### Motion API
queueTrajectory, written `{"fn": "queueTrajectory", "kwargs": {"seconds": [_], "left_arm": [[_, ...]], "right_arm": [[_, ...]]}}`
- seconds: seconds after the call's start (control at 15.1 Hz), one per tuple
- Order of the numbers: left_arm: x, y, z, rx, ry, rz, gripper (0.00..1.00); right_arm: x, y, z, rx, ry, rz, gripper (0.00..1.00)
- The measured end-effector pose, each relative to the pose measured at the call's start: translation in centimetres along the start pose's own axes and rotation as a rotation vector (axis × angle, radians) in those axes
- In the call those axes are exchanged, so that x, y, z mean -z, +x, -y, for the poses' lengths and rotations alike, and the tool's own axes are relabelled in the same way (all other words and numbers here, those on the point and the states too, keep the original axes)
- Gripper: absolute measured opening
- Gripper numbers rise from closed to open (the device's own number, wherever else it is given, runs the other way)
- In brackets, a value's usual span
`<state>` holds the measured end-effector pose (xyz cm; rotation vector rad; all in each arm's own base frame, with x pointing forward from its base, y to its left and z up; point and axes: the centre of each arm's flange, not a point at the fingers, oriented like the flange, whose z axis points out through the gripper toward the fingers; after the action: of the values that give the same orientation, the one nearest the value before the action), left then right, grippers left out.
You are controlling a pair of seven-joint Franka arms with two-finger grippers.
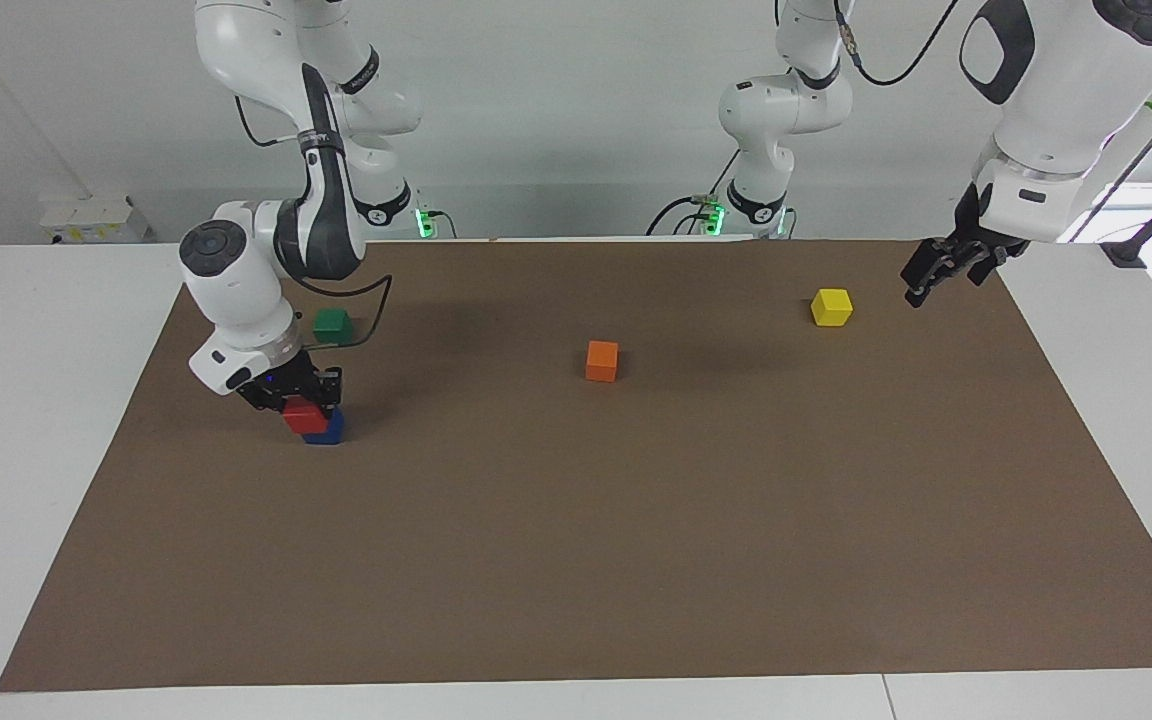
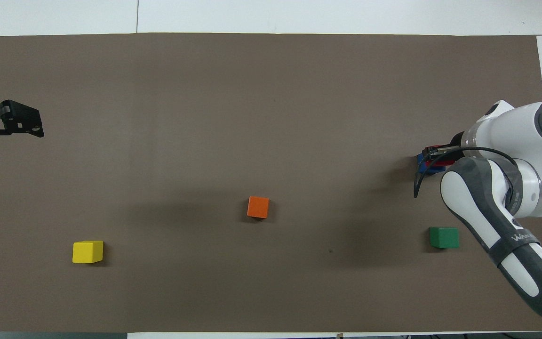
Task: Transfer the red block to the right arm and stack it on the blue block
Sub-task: 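Lower the red block onto the blue block with the right gripper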
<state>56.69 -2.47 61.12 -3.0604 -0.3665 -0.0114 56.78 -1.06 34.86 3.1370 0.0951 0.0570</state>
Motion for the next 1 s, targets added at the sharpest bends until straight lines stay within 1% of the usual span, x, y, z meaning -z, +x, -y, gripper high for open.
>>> {"fn": "queueTrajectory", "kwargs": {"seconds": [0.27,0.33,0.53,0.6,0.86,1.0], "left_arm": [[0.0,0.0,0.0,0.0,0.0,0.0,1.0],[0.0,0.0,0.0,0.0,0.0,0.0,1.0],[0.0,0.0,0.0,0.0,0.0,0.0,1.0],[0.0,0.0,0.0,0.0,0.0,0.0,1.0],[0.0,0.0,0.0,0.0,0.0,0.0,1.0],[0.0,0.0,0.0,0.0,0.0,0.0,1.0]], "right_arm": [[-0.3,0.2,0.0,-0.001,0.001,-0.017,0.57],[-0.4,0.3,0.0,-0.001,0.001,-0.022,0.63],[-1.0,0.3,0.0,-0.001,0.002,-0.016,0.96],[-1.0,0.3,0.0,-0.001,0.002,-0.015,1.0],[-0.7,0.5,0.0,-0.001,0.002,-0.021,1.0],[0.5,0.8,-0.1,-0.001,0.001,-0.027,1.0]]}}
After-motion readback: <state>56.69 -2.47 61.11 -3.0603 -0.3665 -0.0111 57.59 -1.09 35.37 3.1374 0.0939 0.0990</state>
